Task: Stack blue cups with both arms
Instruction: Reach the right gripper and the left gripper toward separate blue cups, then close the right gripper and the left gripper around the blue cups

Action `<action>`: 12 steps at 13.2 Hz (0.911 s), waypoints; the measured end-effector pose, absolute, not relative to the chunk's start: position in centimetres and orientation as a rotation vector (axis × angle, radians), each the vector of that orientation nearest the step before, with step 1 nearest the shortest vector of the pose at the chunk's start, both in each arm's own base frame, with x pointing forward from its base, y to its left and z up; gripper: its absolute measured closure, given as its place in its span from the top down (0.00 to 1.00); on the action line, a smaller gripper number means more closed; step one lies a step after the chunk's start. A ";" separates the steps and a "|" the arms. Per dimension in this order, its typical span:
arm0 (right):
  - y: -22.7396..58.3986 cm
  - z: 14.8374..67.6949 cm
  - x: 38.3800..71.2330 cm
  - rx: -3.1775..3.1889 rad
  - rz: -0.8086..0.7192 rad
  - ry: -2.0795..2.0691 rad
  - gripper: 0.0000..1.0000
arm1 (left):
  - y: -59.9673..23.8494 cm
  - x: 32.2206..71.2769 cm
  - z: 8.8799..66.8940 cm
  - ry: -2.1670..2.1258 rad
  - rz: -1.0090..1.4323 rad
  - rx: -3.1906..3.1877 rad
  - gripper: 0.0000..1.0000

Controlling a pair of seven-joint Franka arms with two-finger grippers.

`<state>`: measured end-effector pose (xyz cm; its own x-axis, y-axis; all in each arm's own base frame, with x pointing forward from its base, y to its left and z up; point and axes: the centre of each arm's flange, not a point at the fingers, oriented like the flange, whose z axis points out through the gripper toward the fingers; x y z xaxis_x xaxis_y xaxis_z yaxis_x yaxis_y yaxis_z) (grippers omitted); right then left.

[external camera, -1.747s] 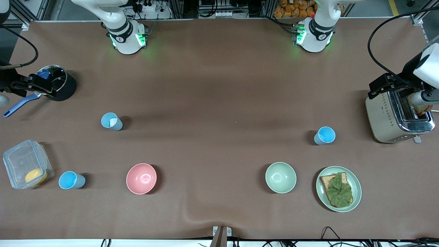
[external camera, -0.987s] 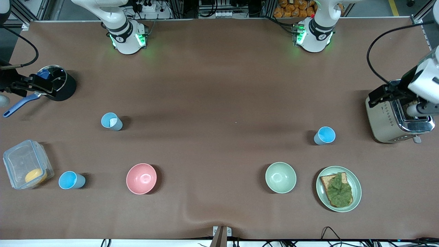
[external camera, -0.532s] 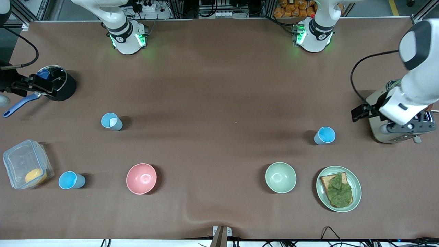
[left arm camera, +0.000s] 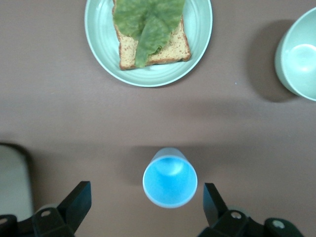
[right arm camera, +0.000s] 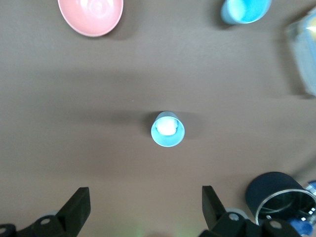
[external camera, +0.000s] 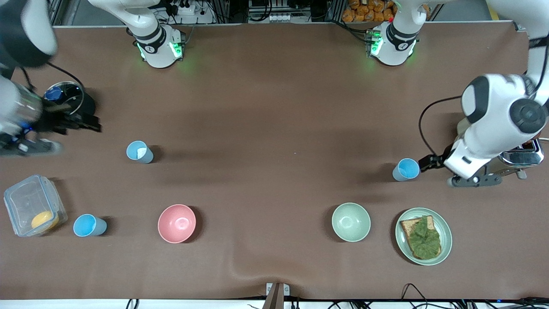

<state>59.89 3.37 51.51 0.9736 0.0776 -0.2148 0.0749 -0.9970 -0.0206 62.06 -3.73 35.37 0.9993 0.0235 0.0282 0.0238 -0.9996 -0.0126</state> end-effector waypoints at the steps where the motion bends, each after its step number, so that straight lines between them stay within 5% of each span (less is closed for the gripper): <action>1: 4.0 49.1 60.9 -3.108 0.354 -0.134 1.00 | -3.8 62.3 33.7 -0.037 -0.035 -3.130 1.00; 5: 5.4 39.3 61.9 -3.106 0.409 -0.163 1.00 | -3.8 62.7 29.2 -0.035 0.015 -3.134 1.00; 12: 6.0 30.5 58.9 -3.116 0.360 -0.185 1.00 | -3.7 61.0 25.8 -0.034 0.124 -3.128 1.00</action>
